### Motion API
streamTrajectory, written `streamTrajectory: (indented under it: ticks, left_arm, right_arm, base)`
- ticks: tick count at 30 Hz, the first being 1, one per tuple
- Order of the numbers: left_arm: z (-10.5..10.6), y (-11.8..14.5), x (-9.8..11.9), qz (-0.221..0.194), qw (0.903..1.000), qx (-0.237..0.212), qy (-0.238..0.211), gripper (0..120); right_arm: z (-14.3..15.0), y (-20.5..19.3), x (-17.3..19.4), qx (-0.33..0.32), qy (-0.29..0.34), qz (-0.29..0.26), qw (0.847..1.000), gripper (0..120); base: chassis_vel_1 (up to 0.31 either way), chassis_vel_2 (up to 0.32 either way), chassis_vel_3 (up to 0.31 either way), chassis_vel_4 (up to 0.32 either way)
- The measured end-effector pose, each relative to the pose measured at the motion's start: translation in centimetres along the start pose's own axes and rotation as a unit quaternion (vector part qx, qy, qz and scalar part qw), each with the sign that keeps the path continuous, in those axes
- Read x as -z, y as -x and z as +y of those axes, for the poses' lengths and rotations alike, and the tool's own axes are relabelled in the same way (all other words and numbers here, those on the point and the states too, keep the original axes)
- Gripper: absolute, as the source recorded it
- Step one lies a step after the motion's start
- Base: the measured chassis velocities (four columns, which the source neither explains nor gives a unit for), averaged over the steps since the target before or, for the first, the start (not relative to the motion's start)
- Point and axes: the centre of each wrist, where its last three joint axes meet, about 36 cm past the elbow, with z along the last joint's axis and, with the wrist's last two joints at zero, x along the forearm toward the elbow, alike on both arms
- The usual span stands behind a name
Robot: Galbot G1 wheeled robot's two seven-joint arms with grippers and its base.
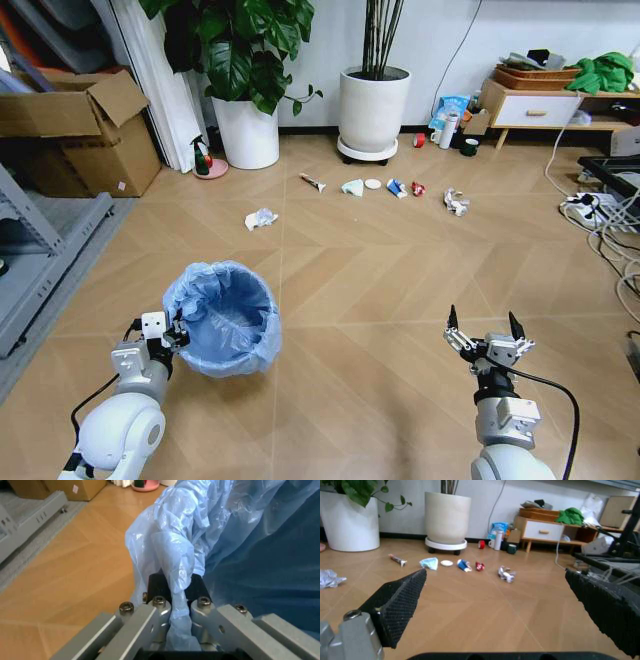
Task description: Pick up the trash bin and place the garbage on the floor into it.
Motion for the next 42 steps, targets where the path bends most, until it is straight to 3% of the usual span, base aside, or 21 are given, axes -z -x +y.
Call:
streamTrajectory:
  ticks: [42]
  left_arm:
    - [-0.12, -0.52, -0.18, -0.007, 1.0000, -0.007, -0.003, 0]
  right_arm:
    - [0.87, -0.24, -0.95, 0.018, -0.001, 0.010, 1.000, 100]
  base:
    - [-0.192, 0.411, 0.193, -0.403]
